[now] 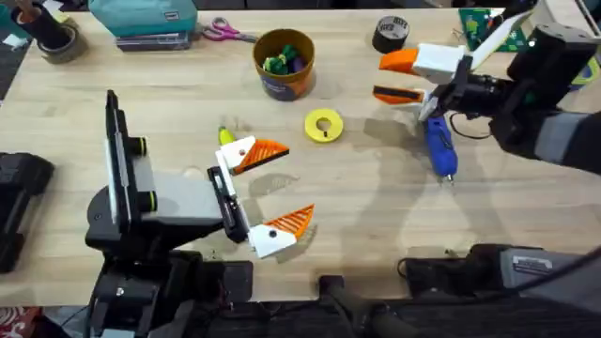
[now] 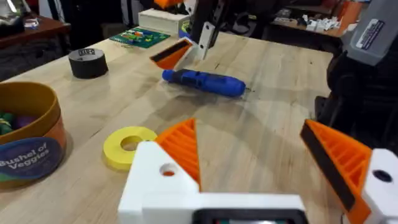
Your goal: Pick up the gripper from the table and insert it into the empty holder that is missing its gripper. Then pick up a screw, insert it into the mounting hole, and use the screwdriver to tighten it. Finally, clean up the table by picking up the vegetable and placing it into the bucket.
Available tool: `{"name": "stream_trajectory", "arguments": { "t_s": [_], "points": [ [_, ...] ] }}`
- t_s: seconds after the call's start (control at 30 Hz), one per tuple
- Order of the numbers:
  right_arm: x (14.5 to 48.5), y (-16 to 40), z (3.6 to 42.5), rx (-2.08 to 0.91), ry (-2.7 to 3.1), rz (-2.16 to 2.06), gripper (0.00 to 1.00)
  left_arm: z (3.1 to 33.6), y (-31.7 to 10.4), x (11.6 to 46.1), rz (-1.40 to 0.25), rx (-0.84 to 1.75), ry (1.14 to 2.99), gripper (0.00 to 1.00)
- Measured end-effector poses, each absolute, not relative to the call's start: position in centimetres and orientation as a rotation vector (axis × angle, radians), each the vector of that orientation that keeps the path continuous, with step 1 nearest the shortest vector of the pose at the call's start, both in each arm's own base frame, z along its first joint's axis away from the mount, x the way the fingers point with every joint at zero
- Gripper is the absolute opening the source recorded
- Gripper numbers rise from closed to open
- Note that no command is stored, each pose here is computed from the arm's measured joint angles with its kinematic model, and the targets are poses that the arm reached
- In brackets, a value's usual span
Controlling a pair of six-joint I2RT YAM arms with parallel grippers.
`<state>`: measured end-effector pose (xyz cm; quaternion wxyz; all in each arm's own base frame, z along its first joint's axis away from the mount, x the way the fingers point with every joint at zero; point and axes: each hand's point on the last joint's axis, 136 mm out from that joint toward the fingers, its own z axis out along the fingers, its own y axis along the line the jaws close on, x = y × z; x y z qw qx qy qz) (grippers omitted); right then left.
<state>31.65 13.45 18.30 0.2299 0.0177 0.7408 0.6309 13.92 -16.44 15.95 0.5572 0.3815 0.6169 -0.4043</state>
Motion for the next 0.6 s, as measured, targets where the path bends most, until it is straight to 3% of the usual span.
{"name": "stream_trajectory", "arguments": {
  "t_s": [0.23, 0.6],
  "points": [
    [31.3, 12.1, 16.0, 0.208, 2.253, 1.489, 0.997, 15.9, -16.4, 13.9, -0.954, 0.900, 1.456, 0.986],
    [29.3, 12.1, 21.3, -0.158, 2.490, 0.826, 0.997, 15.9, -16.4, 13.9, -0.953, 0.901, 1.455, 0.985]
  ]
}}
